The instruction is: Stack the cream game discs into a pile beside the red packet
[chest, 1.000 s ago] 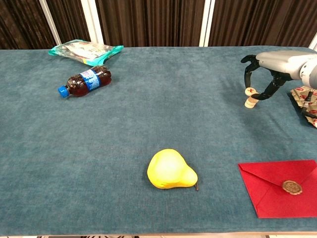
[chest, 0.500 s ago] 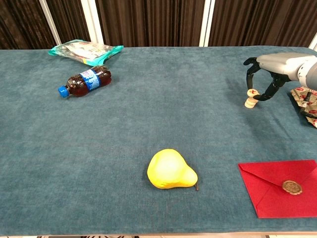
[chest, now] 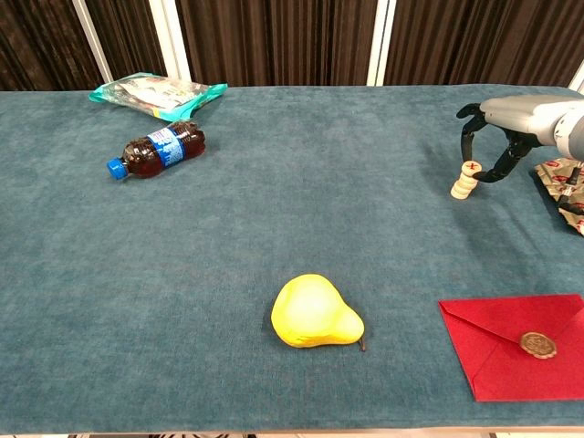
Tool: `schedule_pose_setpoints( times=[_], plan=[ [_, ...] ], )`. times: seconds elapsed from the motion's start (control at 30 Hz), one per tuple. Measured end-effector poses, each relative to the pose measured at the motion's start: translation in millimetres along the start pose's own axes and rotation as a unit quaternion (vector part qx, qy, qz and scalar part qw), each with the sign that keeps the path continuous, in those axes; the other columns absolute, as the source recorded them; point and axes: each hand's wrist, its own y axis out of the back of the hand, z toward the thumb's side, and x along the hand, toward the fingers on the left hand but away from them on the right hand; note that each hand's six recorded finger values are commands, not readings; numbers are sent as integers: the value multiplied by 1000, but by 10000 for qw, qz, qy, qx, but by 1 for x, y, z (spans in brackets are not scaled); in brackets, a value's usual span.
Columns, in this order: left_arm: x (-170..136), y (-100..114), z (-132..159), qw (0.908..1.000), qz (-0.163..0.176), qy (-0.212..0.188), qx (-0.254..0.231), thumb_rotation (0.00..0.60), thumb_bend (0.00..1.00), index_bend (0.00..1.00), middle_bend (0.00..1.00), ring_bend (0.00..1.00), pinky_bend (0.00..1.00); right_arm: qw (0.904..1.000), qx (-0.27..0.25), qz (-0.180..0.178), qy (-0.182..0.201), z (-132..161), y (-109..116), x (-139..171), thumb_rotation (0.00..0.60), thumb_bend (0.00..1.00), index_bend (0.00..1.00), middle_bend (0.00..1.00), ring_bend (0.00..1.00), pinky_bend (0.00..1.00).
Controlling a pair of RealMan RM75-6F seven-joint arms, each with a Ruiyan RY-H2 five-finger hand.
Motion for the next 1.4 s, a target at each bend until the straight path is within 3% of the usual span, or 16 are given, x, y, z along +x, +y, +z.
schedule_pose_setpoints(
  times=[0.67,1.4],
  plan=[
    [0,0,0,10000,-2,0,3,600,631,52,0,0,0,10000,37,-9,-73,0,-2,-3,600,411,555,0,0,0],
    [0,-1,-1,10000,-14,17,7,600,631,52,0,0,0,9999,63,27,-78,0,-1,-1,600,411,463,0,0,0]
  ],
)
